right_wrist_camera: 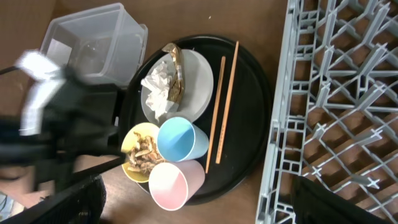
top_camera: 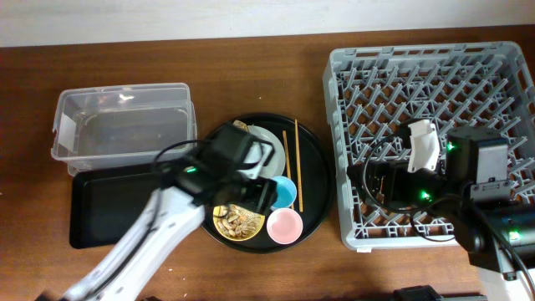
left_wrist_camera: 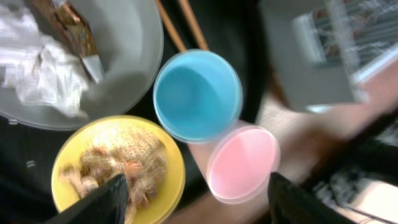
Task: Sort waste into correct bins and load items into the dishwasher rack
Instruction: 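Reach the left gripper to the pink cup and grasp it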
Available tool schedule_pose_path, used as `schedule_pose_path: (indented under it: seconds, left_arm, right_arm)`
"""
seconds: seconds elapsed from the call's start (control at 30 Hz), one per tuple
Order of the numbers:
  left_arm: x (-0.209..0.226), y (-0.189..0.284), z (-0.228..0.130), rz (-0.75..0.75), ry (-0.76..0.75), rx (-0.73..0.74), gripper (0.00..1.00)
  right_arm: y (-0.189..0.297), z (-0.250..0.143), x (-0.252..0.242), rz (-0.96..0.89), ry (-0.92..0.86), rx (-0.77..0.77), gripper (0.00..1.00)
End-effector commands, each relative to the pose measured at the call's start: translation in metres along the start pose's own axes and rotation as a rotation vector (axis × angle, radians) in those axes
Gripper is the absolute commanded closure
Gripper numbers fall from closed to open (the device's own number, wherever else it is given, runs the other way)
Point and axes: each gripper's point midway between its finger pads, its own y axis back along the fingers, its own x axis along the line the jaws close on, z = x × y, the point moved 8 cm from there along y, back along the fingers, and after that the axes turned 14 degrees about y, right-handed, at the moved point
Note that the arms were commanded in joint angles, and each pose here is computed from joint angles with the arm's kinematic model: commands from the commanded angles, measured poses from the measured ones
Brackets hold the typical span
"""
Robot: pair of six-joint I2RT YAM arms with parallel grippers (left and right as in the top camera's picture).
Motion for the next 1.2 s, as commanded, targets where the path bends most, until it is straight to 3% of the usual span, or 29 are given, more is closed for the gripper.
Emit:
schedule_pose_path:
  seconds: [0.0, 0.07, 0.23, 0.27, 0.37, 0.5, 0.6, 0.73, 0.87, 0.93, 0.97, 1.03, 1.17]
  left_arm:
    - [-0.004, -0.051, 0.011, 0.130, -0.019, 0.006, 0.42]
    - [0.000, -0.073, 0.019, 0.148, 0.015, 0.005, 0.46]
    - [0.000, -0.074, 0.020, 0.150, 0.015, 0.005, 0.54]
    - [-0.002, -0.069, 0.020, 0.153, 0.017, 0.016, 0.59]
    - [-0.013, -0.030, 0.024, 0.163, 0.020, 0.035, 0.59]
    - [-0.007, -0.015, 0.000, 0.230, 0.134, 0.147, 0.59]
    - [-0.019, -0.030, -0.029, 0.195, 0.110, 0.264, 0.59]
    - [-0.032, -0.051, -0.047, 0.200, 0.062, 0.254, 0.58]
    - [-0.017, -0.068, -0.061, 0.299, 0.087, 0.227, 0.60]
    - [-0.013, -0.076, -0.061, 0.309, 0.081, 0.192, 0.68]
    - [-0.012, -0.077, -0.062, 0.308, 0.089, 0.193, 0.82]
    - [-0.013, -0.077, -0.061, 0.304, 0.087, 0.185, 1.00]
    - [-0.019, -0.064, -0.065, 0.257, 0.081, 0.242, 1.00]
  right_arm:
    - [0.006, 0.002, 0.003, 0.006, 0.011, -0.012, 0.04]
    - [0.006, 0.000, 0.003, 0.006, 0.006, -0.001, 0.04]
    - [0.006, -0.003, 0.003, 0.007, -0.003, 0.018, 0.04]
    - [0.006, -0.003, 0.003, 0.007, -0.003, 0.019, 0.04]
    - [0.006, -0.003, 0.003, 0.007, -0.004, 0.021, 0.04]
    - [0.006, -0.004, 0.003, 0.006, -0.005, 0.024, 0.03]
    - [0.006, -0.004, 0.002, 0.004, -0.005, 0.026, 0.03]
    - [0.006, -0.004, 0.002, 0.004, -0.006, 0.028, 0.03]
    - [0.006, -0.004, 0.002, 0.004, -0.006, 0.027, 0.03]
    - [0.006, -0.004, 0.002, 0.004, -0.006, 0.027, 0.03]
    - [0.006, -0.004, 0.002, 0.004, -0.006, 0.028, 0.03]
    - [0.006, -0.004, 0.002, 0.004, -0.006, 0.027, 0.03]
    - [0.006, -0.004, 0.002, 0.004, -0.006, 0.027, 0.03]
